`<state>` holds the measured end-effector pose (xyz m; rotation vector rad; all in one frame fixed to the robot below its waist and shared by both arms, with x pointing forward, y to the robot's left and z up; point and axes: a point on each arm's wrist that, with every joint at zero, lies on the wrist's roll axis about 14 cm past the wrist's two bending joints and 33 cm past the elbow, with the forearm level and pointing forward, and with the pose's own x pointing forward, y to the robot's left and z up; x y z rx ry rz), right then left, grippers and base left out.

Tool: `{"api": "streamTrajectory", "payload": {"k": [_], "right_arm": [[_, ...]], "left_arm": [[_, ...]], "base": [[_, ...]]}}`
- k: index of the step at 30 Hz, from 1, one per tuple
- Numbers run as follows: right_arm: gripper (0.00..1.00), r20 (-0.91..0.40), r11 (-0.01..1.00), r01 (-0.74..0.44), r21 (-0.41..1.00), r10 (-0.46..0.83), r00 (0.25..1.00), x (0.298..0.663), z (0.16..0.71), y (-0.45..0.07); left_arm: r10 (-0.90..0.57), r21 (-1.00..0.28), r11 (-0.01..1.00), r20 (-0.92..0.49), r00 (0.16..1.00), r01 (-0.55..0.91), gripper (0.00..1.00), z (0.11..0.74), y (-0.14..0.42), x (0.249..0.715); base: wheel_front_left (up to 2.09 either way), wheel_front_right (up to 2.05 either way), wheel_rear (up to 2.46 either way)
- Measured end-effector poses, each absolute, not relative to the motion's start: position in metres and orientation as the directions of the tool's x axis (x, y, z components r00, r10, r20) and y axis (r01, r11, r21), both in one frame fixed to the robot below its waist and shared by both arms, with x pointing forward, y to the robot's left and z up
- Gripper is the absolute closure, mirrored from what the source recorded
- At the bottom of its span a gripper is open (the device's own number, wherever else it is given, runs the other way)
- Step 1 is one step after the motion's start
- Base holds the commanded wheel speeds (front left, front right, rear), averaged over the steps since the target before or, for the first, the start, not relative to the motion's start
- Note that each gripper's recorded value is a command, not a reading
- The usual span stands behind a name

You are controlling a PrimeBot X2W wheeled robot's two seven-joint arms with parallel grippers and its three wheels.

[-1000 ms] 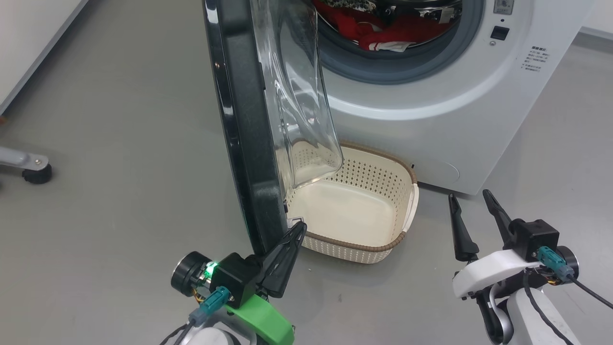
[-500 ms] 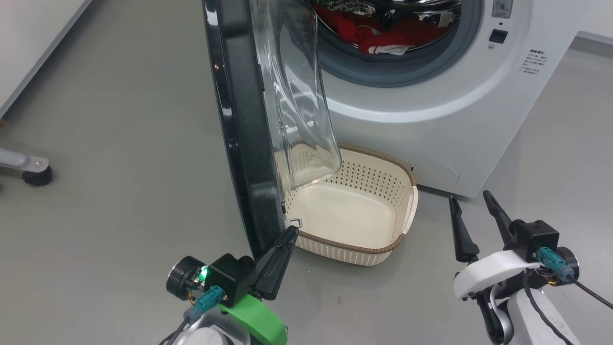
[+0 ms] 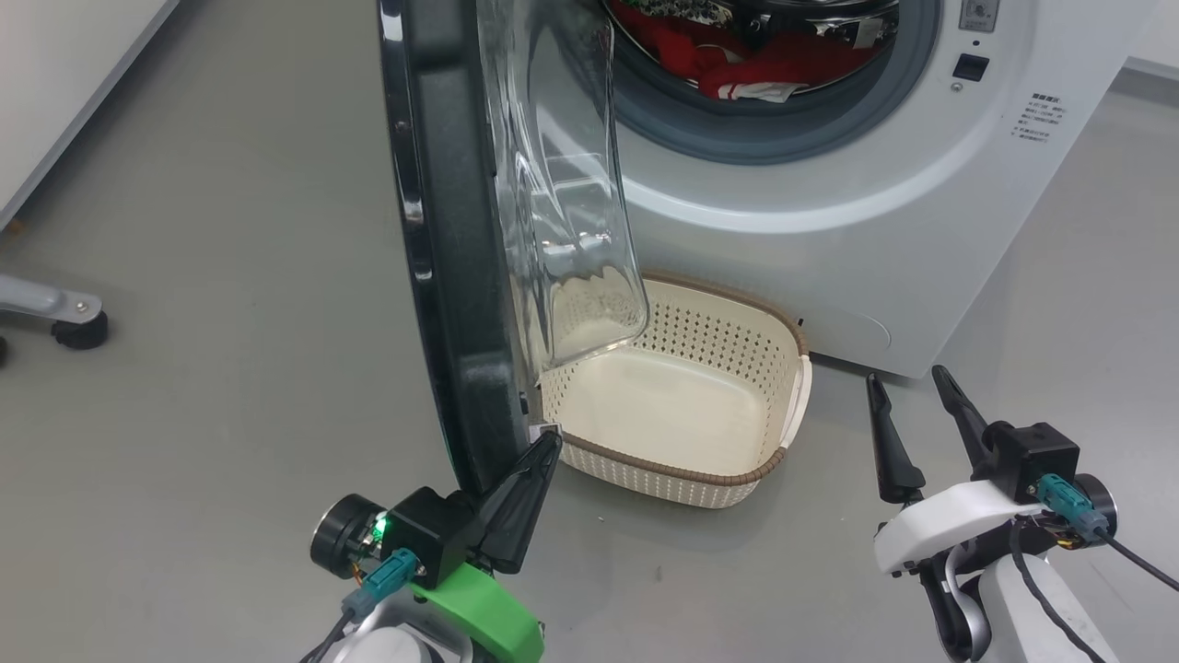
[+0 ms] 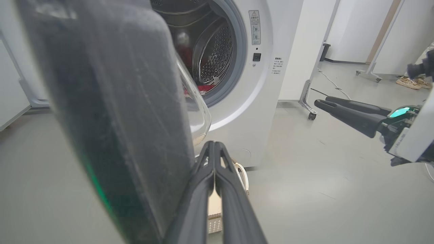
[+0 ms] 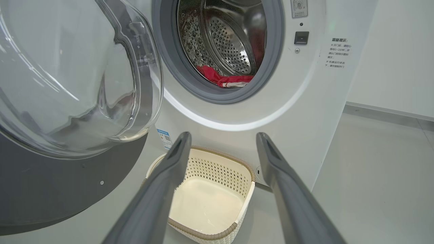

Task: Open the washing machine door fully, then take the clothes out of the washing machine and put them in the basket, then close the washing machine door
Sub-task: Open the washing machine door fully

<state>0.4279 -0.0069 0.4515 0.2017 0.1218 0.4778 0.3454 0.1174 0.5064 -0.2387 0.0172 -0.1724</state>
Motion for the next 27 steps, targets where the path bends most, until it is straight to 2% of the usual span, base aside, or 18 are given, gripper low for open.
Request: {"api": "streamTrajectory", "payload": {"k": [14,27], "right_arm": [[0.00,-0.075,0.867,-0.447,0.219,0.472,0.878,0.430,0.448,-0.005],[0.00,-0.085,0.865,-0.450,0.220,0.477,0.875,0.431,0.443,-0.003]], "left_arm": [[-0.081,-0.216,0.974,-0.025,0.996,0.074,1.00,0.496,0.148,0.345],[0.074,-0.185,0.979,-0.045,0.996,-0.081,1.00,0.490,0.197,0.342]], "base": [[0.00,0.00,0.00],[0.00,0.00,0.00]]}}
